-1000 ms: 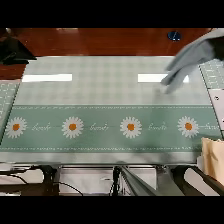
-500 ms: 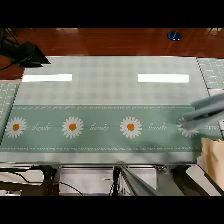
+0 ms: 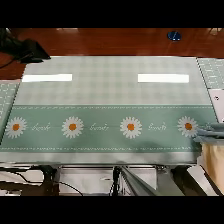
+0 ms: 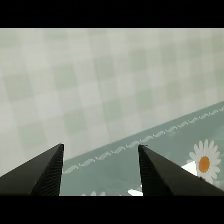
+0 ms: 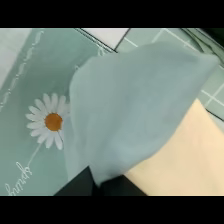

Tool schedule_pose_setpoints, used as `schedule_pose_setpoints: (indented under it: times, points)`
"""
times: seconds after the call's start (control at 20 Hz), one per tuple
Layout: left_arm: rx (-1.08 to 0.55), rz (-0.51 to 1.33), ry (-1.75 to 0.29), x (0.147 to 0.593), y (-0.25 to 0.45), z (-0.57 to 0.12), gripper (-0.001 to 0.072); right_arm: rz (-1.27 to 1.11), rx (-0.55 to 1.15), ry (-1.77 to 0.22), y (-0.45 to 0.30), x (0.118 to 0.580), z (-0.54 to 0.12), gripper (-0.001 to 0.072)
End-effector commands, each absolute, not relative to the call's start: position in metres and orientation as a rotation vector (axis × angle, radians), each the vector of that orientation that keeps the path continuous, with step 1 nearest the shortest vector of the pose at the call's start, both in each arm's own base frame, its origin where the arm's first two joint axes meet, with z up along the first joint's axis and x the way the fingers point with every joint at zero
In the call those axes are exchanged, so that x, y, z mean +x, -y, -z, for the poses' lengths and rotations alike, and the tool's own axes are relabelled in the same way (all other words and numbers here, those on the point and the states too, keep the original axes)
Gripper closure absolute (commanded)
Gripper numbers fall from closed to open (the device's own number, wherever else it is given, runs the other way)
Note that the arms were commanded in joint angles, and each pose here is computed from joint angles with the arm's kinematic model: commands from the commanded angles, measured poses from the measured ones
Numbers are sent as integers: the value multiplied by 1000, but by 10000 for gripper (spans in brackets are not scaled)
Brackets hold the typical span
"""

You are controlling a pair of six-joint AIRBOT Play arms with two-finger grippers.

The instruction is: Fold the shirts.

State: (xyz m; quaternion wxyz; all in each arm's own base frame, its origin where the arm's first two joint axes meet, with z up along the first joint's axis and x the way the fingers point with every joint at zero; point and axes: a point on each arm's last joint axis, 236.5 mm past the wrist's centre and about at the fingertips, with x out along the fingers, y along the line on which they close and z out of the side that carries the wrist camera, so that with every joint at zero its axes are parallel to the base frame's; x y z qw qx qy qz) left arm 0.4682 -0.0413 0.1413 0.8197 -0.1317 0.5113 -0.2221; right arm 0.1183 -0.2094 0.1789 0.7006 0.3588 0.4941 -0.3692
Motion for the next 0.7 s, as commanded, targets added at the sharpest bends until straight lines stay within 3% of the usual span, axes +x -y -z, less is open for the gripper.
schedule_pose_setpoints:
  times: [0.0, 0.35, 0.65]
  points:
    - [-243, 428, -965, 496, 31, -151, 151, 1052, 802, -1294, 202, 49, -142, 687]
    - [-113, 264, -950, 510, -12, -139, 151, 1360, 717, -1807, 172, -73, -88, 687]
    - [-71, 218, -951, 512, -25, -136, 151, 1458, 573, -1991, 175, -114, -79, 686]
